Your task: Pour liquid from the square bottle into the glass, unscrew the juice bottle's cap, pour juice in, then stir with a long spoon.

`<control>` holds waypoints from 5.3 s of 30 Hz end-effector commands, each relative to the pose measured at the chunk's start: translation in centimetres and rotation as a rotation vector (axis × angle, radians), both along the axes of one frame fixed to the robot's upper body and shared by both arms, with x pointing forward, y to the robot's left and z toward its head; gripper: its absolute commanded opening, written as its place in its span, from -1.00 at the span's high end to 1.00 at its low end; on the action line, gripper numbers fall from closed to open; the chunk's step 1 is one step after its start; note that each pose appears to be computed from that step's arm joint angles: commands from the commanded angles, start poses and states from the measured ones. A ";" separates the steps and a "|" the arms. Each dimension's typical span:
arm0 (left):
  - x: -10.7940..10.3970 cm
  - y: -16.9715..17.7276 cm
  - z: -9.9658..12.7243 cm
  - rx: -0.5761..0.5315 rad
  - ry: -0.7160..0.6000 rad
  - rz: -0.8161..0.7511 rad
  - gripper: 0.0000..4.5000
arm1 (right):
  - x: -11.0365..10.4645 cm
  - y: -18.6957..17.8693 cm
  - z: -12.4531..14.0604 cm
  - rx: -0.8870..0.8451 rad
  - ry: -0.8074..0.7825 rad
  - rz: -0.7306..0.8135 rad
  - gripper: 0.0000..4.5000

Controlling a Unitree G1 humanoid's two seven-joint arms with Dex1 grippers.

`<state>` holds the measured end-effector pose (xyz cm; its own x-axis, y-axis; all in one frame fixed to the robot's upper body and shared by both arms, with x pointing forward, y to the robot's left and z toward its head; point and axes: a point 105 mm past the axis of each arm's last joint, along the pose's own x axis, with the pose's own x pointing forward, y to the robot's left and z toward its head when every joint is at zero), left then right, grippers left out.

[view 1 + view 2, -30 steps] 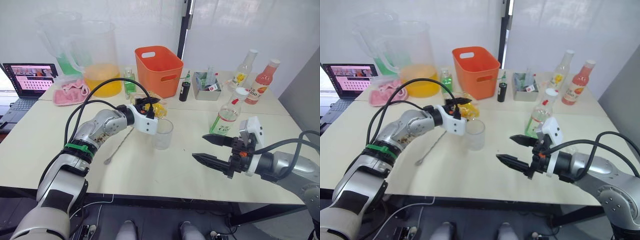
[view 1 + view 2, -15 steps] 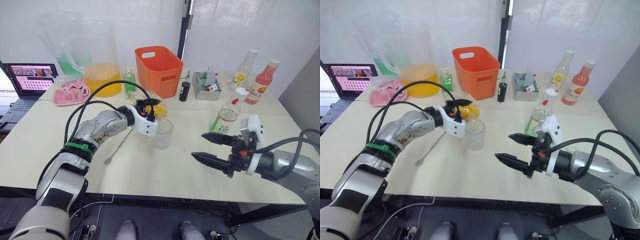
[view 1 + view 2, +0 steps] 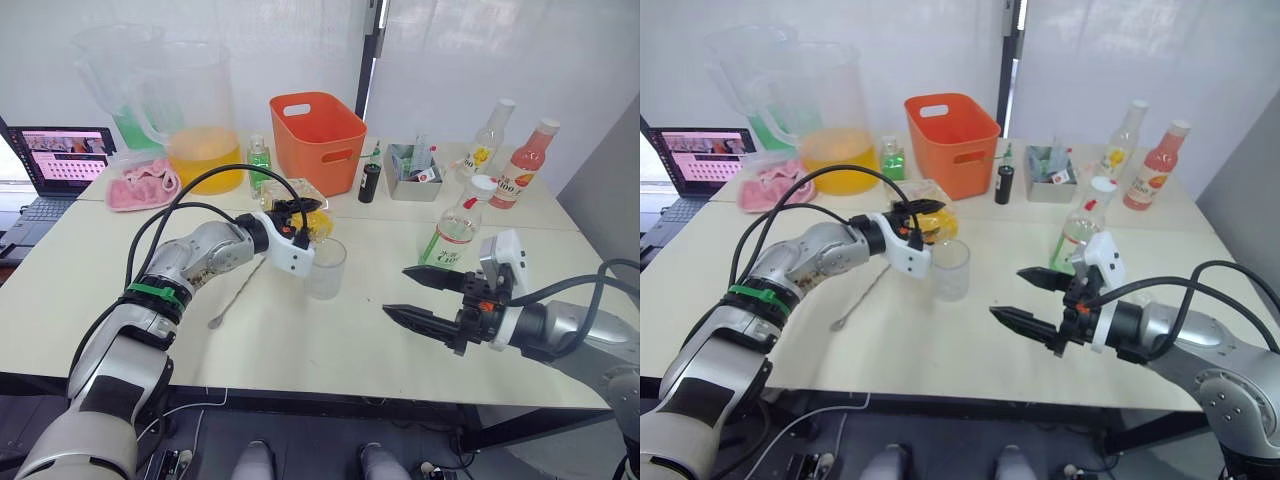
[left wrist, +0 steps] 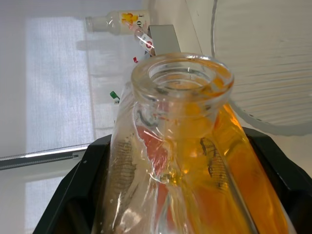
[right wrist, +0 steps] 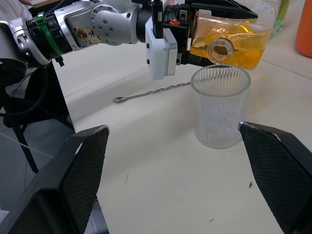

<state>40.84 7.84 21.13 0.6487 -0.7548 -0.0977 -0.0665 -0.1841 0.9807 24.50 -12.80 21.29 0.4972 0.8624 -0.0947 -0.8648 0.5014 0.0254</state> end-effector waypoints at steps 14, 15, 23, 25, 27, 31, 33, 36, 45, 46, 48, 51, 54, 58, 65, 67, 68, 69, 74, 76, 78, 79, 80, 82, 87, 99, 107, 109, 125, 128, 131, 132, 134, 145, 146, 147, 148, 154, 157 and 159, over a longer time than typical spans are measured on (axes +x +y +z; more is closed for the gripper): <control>-0.5 -1.4 5.9 -0.054 -0.226 -0.056 -0.26 | -0.3 0.4 0.8 0.024 -0.042 0.014 -1.00; -0.5 -1.4 5.9 -0.050 -0.232 -0.056 -0.26 | -0.3 0.4 0.8 0.024 -0.042 0.015 -1.00; -0.4 -1.3 5.4 -0.029 -0.241 -0.054 -0.26 | -0.3 0.5 0.7 0.022 -0.038 0.019 -1.00; -0.3 -1.3 5.5 -0.029 -0.243 -0.052 -0.26 | -0.3 0.5 0.7 0.023 -0.038 0.020 -1.00; -0.3 -1.2 5.4 -0.030 -0.239 -0.047 -0.26 | -0.4 0.6 0.7 0.022 -0.036 0.021 -1.00; -0.2 -1.1 5.4 -0.041 -0.231 -0.043 -0.26 | -0.3 0.6 0.6 0.021 -0.033 0.023 -1.00; -0.2 -1.1 5.4 -0.039 -0.233 -0.045 -0.26 | -0.3 0.7 0.6 0.021 -0.032 0.024 -1.00; -0.2 -1.1 5.4 -0.042 -0.230 -0.042 -0.26 | -0.3 0.7 0.6 0.021 -0.031 0.026 -1.00; -0.3 -1.1 5.5 -0.031 -0.249 -0.046 -0.26 | -0.2 0.9 0.7 0.019 -0.033 0.032 -1.00; -0.3 -1.1 5.5 -0.031 -0.250 -0.047 -0.26 | -0.2 0.9 0.7 0.018 -0.033 0.032 -1.00; -0.3 -1.1 5.5 -0.031 -0.253 -0.048 -0.26 | -0.2 0.9 0.8 0.018 -0.033 0.033 -1.00; -0.4 -1.2 5.6 -0.036 -0.255 -0.053 -0.26 | -0.1 0.9 0.8 0.018 -0.032 0.035 -1.00; -0.4 -1.2 5.6 -0.035 -0.254 -0.053 -0.26 | -0.1 0.9 0.8 0.018 -0.032 0.035 -1.00; -0.5 -1.2 5.7 -0.031 -0.263 -0.053 -0.26 | -0.1 0.9 0.8 0.018 -0.033 0.034 -1.00; -0.5 -1.2 5.9 -0.029 -0.273 -0.057 -0.26 | -0.1 0.8 0.8 0.018 -0.035 0.031 -1.00; -0.5 -1.2 5.9 -0.026 -0.277 -0.056 -0.26 | -0.1 0.8 0.8 0.018 -0.035 0.031 -1.00; -0.5 -1.2 5.9 -0.025 -0.278 -0.056 -0.26 | -0.1 0.8 0.7 0.018 -0.035 0.032 -1.00; -0.6 -1.2 5.9 -0.025 -0.279 -0.056 -0.26 | -0.1 0.8 0.7 0.017 -0.035 0.031 -1.00; -0.5 -1.2 5.9 -0.028 -0.276 -0.054 -0.26 | 0.0 0.8 0.7 0.017 -0.033 0.032 -1.00; -0.4 -1.1 6.0 -0.055 -0.251 -0.044 -0.26 | 0.0 0.8 0.7 0.016 -0.033 0.034 -1.00; -0.3 -1.0 5.9 -0.087 -0.212 -0.035 -0.26 | 0.0 0.8 0.7 0.016 -0.034 0.035 -1.00; -0.2 -1.0 5.9 -0.094 -0.197 -0.032 -0.26 | 0.0 0.8 0.7 0.016 -0.034 0.035 -1.00; -0.1 -0.8 5.8 -0.107 -0.182 -0.026 -0.26 | 0.0 0.8 0.7 0.016 -0.034 0.035 -1.00; -0.1 -0.7 5.8 -0.112 -0.166 -0.021 -0.26 | 0.0 0.8 0.7 0.016 -0.034 0.036 -1.00; 0.1 -0.5 6.0 -0.201 -0.076 -0.002 -0.26 | 0.1 0.9 0.7 0.015 -0.032 0.041 -1.00; 1.6 3.2 7.9 -0.666 0.287 0.103 -0.26 | 0.2 1.1 1.2 0.025 -0.037 0.069 -1.00; 2.0 10.0 10.9 -1.183 0.437 0.187 -0.26 | 0.6 1.7 1.1 0.017 -0.030 0.118 -1.00; 2.4 12.3 10.4 -1.252 0.429 0.278 -0.26 | 0.7 1.8 1.1 0.020 -0.031 0.128 -1.00; 4.2 19.7 3.2 -1.599 0.583 0.620 -0.26 | 1.1 2.7 1.3 0.052 -0.042 0.147 -1.00; 4.3 19.7 2.8 -1.606 0.597 0.629 -0.26 | 1.1 2.7 1.3 0.052 -0.042 0.145 -1.00; 4.3 19.8 2.7 -1.586 0.590 0.636 -0.26 | 0.9 2.8 1.3 0.053 -0.043 0.143 -1.00; 4.3 19.8 2.6 -1.588 0.594 0.634 -0.26 | 0.9 2.8 1.3 0.053 -0.043 0.142 -1.00; 4.2 19.9 2.6 -1.589 0.597 0.631 -0.26 | 0.9 2.8 1.3 0.051 -0.044 0.140 -1.00; 3.3 21.2 4.6 -1.676 0.562 0.549 -0.99 | 0.9 2.7 1.2 0.051 -0.040 0.137 -1.00; 3.2 21.2 5.0 -1.677 0.552 0.532 -0.99 | 0.9 2.7 1.2 0.051 -0.040 0.138 -1.00; 3.1 21.1 5.4 -1.678 0.544 0.515 -0.99 | 0.9 2.7 1.1 0.052 -0.040 0.139 -1.00; 2.9 21.1 5.9 -1.681 0.533 0.499 -0.99 | 0.9 2.8 1.1 0.053 -0.040 0.140 -1.00; 0.9 20.1 12.4 -1.639 0.363 0.304 -0.99 | 1.1 2.8 1.1 0.051 -0.039 0.142 -1.00; -0.6 18.5 15.2 -1.567 0.361 0.196 -0.99 | 1.1 2.8 1.2 0.050 -0.041 0.144 -1.00; -1.6 16.6 15.5 -1.485 0.461 0.119 -0.99 | 1.2 2.7 1.2 0.045 -0.046 0.144 -1.00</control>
